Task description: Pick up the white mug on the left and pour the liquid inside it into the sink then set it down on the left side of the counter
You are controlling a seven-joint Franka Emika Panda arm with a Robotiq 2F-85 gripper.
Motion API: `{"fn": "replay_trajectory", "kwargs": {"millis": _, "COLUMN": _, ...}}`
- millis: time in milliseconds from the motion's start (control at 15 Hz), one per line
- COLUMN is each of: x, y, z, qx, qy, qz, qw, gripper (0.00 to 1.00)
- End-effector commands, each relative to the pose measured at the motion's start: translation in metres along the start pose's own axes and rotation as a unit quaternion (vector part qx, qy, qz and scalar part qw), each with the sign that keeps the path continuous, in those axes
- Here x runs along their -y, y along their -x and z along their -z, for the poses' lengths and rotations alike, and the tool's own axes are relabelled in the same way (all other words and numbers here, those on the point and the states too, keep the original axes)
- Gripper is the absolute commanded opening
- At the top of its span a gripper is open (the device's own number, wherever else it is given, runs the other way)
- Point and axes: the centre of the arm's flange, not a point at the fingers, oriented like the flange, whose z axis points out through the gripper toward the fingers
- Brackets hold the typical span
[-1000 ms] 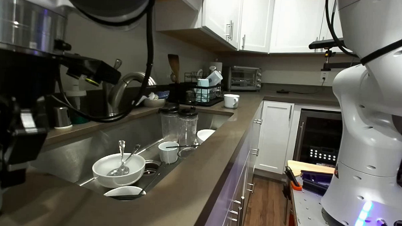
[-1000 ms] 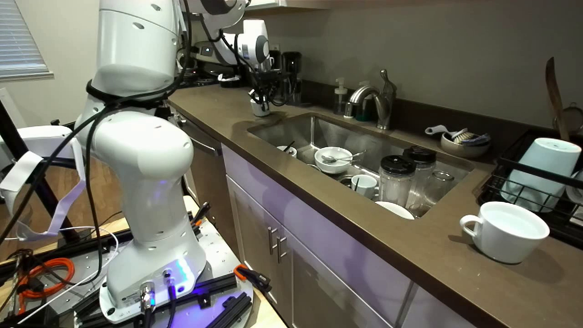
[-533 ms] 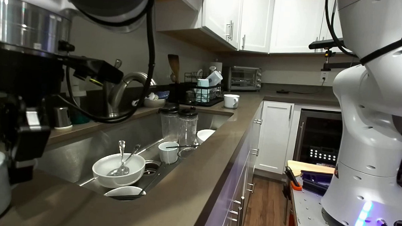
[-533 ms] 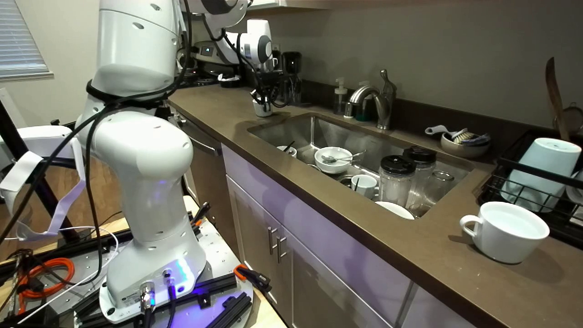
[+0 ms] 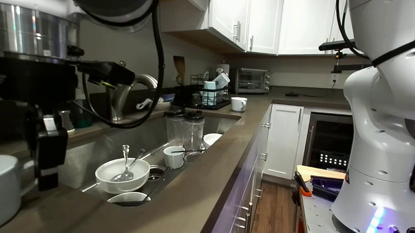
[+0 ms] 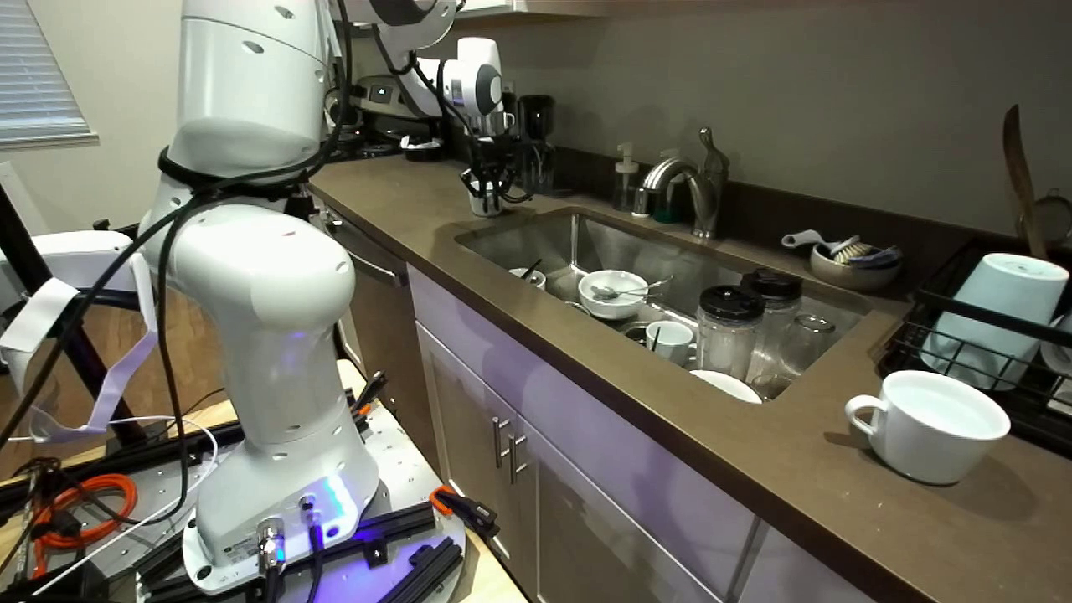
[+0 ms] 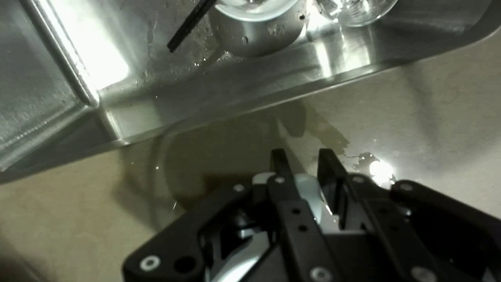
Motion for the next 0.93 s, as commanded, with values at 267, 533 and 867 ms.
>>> {"fn": "replay_trajectory", "kwargs": {"millis": 267, "x": 0.011, "y": 0.014, "z": 0.020, "qx": 0.018, "qy": 0.010, "qz": -0.040, "qw": 0.9990, "gripper": 0.83}}
{"fn": "replay_trajectory", "kwargs": {"millis": 533, "x": 0.015, "y": 0.030, "z": 0.034, "qx": 0.013, "qy": 0.025, "qz": -0.070, "qw": 0.9972, "gripper": 1.00}}
{"fn": "replay_trajectory", "kwargs": {"millis": 867, "x": 0.028, "y": 0.052, "z": 0.049, "qx": 0.012, "qy": 0.043, "qz": -0.105, "qw": 0.9935, "gripper": 1.00}}
